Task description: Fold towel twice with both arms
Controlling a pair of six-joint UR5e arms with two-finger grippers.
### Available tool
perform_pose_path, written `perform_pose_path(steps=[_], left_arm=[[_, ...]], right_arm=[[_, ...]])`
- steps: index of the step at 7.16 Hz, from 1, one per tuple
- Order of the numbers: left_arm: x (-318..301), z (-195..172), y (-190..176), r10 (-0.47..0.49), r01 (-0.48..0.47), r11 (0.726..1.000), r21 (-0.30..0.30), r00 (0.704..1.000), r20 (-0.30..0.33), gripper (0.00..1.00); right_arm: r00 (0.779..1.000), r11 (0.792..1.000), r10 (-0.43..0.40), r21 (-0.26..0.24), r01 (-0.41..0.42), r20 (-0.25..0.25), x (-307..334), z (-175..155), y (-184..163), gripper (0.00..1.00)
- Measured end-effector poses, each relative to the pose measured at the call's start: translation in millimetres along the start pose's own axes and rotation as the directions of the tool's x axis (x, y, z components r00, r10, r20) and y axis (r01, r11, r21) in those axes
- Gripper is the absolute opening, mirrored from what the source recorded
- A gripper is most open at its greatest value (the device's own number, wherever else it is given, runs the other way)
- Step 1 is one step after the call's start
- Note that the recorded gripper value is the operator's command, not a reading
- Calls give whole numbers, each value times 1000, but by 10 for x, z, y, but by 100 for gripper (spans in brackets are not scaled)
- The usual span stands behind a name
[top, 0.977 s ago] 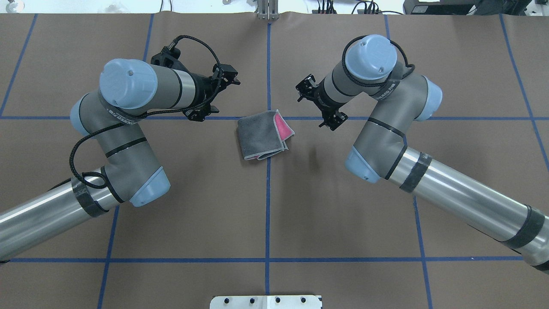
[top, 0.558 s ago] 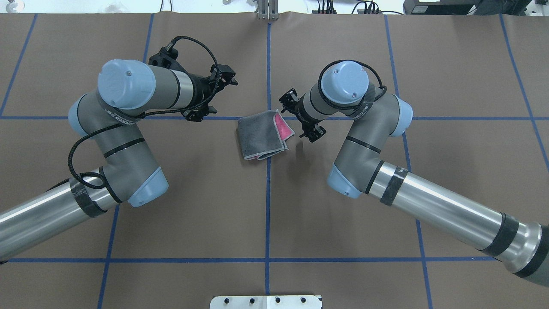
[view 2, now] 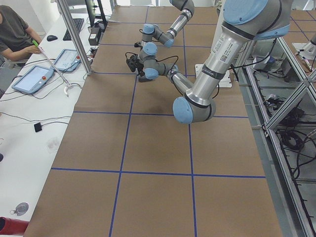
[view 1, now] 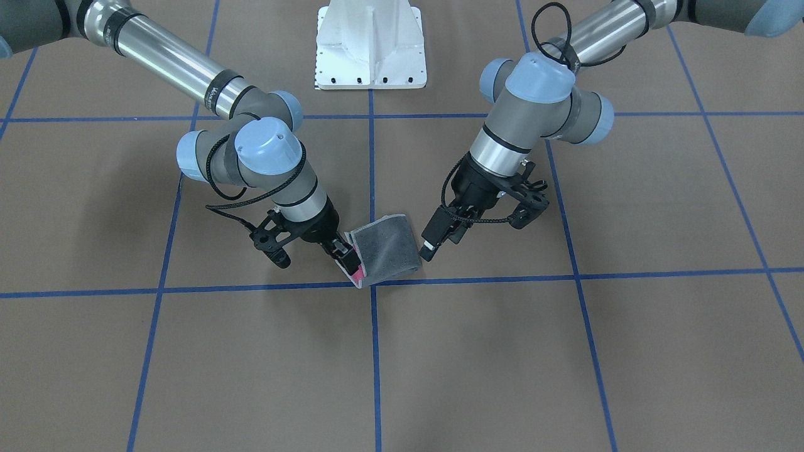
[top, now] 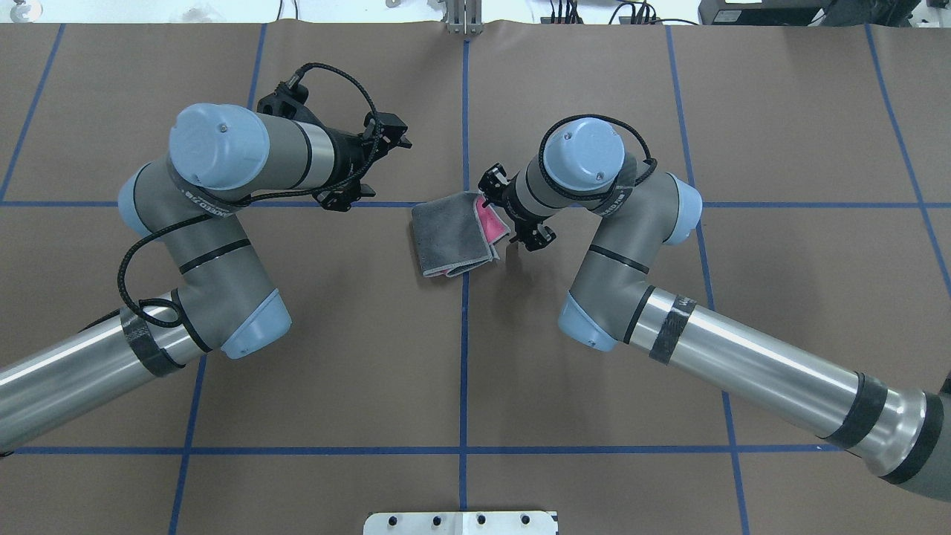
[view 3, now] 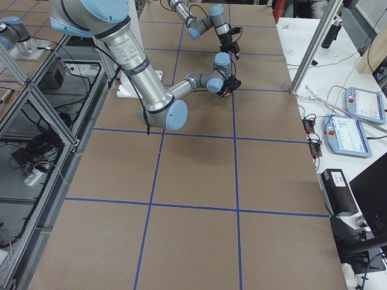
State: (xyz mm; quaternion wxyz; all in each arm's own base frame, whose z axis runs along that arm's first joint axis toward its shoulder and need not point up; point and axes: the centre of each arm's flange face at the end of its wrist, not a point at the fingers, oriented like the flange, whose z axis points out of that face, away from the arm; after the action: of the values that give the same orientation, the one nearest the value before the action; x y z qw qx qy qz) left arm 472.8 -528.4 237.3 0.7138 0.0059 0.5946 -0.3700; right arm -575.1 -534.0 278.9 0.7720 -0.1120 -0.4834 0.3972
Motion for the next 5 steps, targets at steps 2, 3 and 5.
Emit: perform_pose_path(steps=[2, 3, 5], left_arm=[[2, 0, 4, 0, 0, 1000, 0, 1000, -1, 100], [6, -1, 7, 0, 0, 1000, 0, 1000, -1, 100], [9, -4, 9, 0, 0, 1000, 0, 1000, -2, 100]], right_arm=[[1000, 1000, 0, 3, 0, -4, 8, 22, -7, 69], [1000, 1000, 0, 4, 0, -5, 12, 30, -13, 68], [1000, 1000, 1, 4, -1, -7, 12, 37, -15, 66]])
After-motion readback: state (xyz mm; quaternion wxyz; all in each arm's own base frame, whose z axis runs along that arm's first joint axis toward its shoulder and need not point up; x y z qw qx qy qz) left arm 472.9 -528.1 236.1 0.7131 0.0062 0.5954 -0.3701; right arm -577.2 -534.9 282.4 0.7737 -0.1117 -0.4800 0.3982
